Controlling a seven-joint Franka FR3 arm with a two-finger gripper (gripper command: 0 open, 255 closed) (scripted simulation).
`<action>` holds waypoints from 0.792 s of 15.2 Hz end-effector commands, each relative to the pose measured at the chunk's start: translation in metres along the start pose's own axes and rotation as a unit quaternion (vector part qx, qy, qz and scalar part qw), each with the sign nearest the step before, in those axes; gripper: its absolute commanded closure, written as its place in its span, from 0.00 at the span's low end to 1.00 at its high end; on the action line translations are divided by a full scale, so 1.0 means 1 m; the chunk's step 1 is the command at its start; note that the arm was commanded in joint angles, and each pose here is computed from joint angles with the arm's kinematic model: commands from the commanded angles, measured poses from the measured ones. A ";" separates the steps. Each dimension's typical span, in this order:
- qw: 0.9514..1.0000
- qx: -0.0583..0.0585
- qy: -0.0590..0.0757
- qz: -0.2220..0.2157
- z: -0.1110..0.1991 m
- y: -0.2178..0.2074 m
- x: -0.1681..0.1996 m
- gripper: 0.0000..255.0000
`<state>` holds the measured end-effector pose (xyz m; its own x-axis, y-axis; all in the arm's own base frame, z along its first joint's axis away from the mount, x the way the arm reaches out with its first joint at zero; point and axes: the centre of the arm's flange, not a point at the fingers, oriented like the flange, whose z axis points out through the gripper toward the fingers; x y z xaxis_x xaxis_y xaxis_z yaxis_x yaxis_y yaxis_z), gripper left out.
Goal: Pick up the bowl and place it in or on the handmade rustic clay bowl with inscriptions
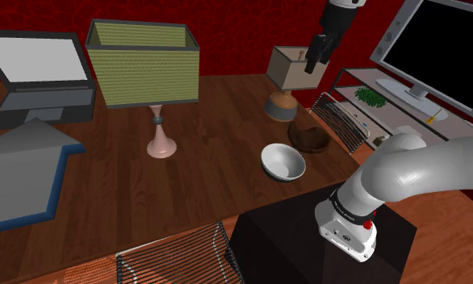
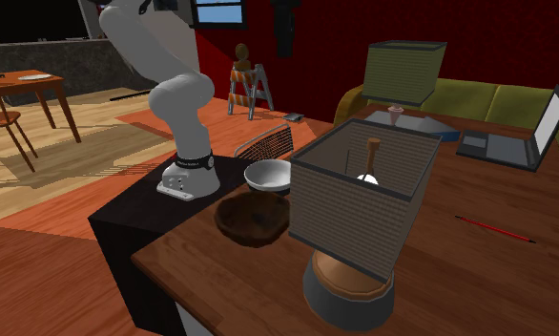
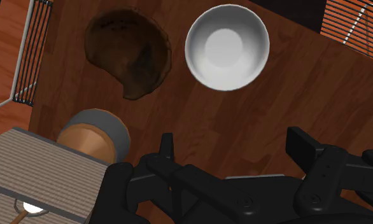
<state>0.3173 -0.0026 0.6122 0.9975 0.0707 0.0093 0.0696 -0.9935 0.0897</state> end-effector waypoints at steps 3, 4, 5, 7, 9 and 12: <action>1.000 -0.006 -0.001 0.003 0.023 -0.014 -0.002 0.00; 1.000 -0.009 -0.002 0.005 0.035 -0.022 -0.004 0.00; 1.000 -0.012 -0.002 0.006 0.046 -0.029 -0.005 0.00; 1.000 -0.017 -0.004 0.010 0.070 -0.043 -0.007 0.00; 1.000 -0.023 -0.005 0.013 0.093 -0.056 -0.009 0.00; 0.999 -0.032 -0.007 0.017 0.129 -0.076 -0.013 0.00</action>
<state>0.3023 0.0586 0.4925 0.9992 0.0390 -0.0005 0.0387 -0.9884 0.1466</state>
